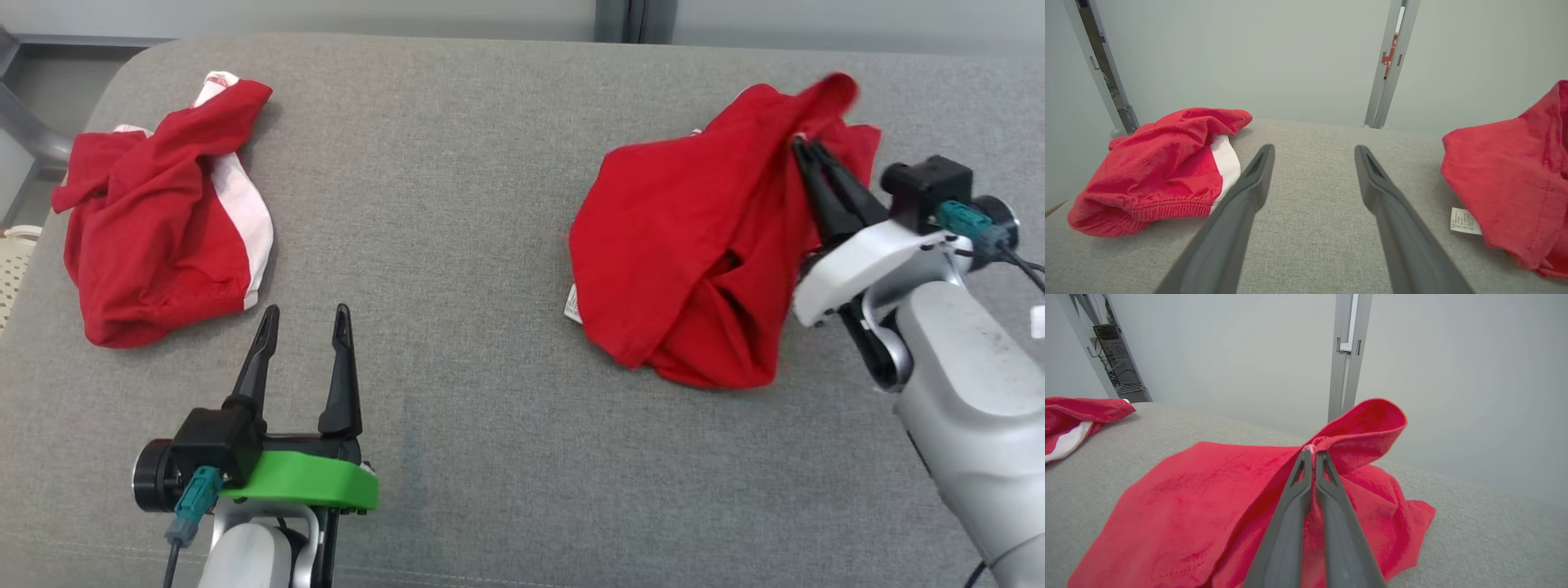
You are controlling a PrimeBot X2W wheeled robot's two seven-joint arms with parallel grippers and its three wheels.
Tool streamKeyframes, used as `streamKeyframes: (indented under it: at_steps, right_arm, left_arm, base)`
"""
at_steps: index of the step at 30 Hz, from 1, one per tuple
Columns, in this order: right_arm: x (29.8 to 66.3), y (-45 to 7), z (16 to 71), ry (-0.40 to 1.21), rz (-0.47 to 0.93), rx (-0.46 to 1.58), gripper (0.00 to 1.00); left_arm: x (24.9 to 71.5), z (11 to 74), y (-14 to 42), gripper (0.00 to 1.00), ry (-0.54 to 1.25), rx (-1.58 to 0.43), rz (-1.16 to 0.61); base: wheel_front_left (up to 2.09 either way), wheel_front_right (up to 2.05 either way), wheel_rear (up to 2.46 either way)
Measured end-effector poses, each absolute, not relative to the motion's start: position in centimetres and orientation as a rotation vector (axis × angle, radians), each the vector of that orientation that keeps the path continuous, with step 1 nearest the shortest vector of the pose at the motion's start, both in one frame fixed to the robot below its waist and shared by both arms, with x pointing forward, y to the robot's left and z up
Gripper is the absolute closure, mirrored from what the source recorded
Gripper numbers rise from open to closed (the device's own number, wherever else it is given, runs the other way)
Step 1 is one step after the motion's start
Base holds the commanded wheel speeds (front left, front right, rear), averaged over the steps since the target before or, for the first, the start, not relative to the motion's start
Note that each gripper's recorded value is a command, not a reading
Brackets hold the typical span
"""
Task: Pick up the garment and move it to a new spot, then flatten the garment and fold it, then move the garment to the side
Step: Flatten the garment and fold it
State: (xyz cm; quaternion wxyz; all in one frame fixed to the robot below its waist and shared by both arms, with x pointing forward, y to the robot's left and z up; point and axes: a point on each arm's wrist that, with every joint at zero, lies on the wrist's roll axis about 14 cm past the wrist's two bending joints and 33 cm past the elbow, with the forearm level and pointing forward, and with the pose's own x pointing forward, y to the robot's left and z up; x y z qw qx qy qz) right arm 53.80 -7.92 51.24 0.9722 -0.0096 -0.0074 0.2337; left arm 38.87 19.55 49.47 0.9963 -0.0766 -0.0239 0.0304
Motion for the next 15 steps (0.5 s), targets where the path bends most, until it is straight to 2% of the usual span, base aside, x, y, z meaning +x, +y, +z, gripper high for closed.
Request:
streamKeyframes:
  at_steps: [8, 15]
  right_arm:
    - [51.0, 2.1, 56.5, -0.156, 0.703, 0.019, 1.00]
    - [45.5, 10.8, 56.1, -0.137, 0.937, 0.065, 1.00]
  left_arm:
    - [37.3, 50.5, 21.0, 0.00, -0.077, -0.152, 0.104]
    - [35.8, 50.6, 22.9, 0.00, -0.083, -0.146, 0.165]
  base:
    - [0.00, 0.00, 0.00]
    - [0.00, 0.00, 0.00]
